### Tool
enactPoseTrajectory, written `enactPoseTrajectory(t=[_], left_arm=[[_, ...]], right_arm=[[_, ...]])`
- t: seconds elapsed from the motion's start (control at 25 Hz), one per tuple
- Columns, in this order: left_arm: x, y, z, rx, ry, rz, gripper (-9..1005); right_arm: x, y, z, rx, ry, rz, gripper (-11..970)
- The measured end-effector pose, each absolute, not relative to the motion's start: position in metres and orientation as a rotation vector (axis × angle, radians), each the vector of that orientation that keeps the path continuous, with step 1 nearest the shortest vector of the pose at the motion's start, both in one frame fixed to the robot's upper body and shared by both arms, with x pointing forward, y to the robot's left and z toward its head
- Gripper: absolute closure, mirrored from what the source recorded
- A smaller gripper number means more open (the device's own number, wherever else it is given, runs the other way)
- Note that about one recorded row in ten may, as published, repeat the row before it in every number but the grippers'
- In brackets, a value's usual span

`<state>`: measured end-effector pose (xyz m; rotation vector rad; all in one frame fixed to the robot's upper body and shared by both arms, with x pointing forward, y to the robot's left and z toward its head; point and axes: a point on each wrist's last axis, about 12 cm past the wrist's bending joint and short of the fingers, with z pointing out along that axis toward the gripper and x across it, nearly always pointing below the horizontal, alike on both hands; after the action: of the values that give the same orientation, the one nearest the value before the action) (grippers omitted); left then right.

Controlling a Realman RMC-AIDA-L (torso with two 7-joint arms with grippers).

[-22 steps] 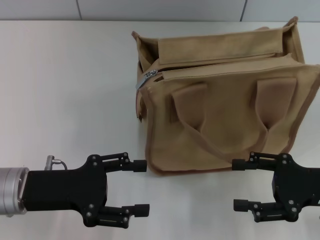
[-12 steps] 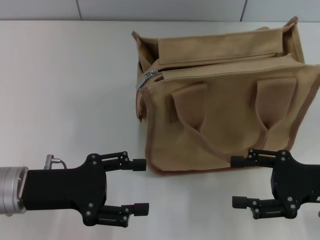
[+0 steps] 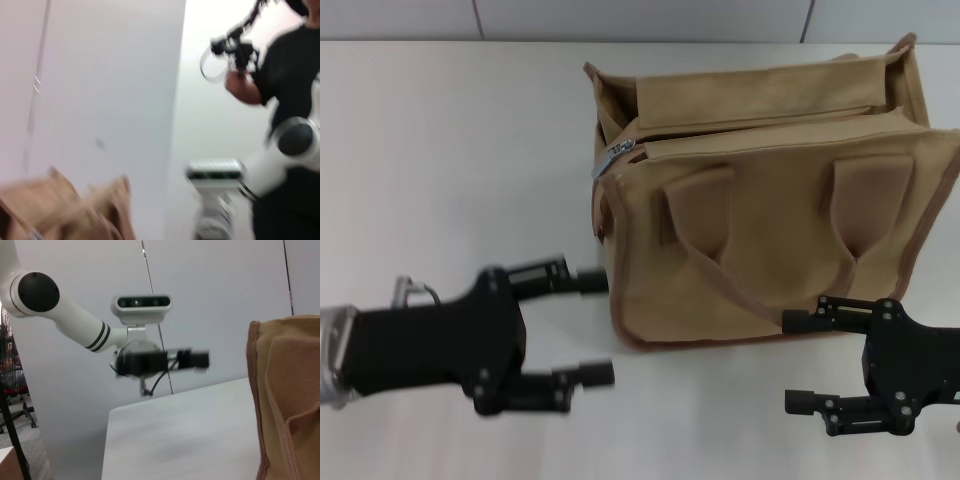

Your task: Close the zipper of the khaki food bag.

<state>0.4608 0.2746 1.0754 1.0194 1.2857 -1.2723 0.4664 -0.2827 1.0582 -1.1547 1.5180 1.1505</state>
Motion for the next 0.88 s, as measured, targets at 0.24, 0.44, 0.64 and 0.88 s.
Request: enactPoseTrajectory(t=[0.24,0.44,0.64,0.88], left_arm=[[0.47,0.275,1.083,0.877,1.221,-1.187,183],[0.484,0.287,1.082,0.706,1.251,-1.021,184],[0.493,0.298,1.072,0.704,1.364,-0.892,184],[0.497,0.294,1.063,0.796,1.436,-0.855,184]], right_arm=[[0.465,-0.284,1.057,-1.149,1.523,1.15,183],[0.463,-0.285,1.056,-1.146,1.527,1.151,183],[0.46,-0.286,1.055,-1.141,1.533,1.153,183],[0.458,-0.287,1.054,-1.137,1.533,1.16,183]])
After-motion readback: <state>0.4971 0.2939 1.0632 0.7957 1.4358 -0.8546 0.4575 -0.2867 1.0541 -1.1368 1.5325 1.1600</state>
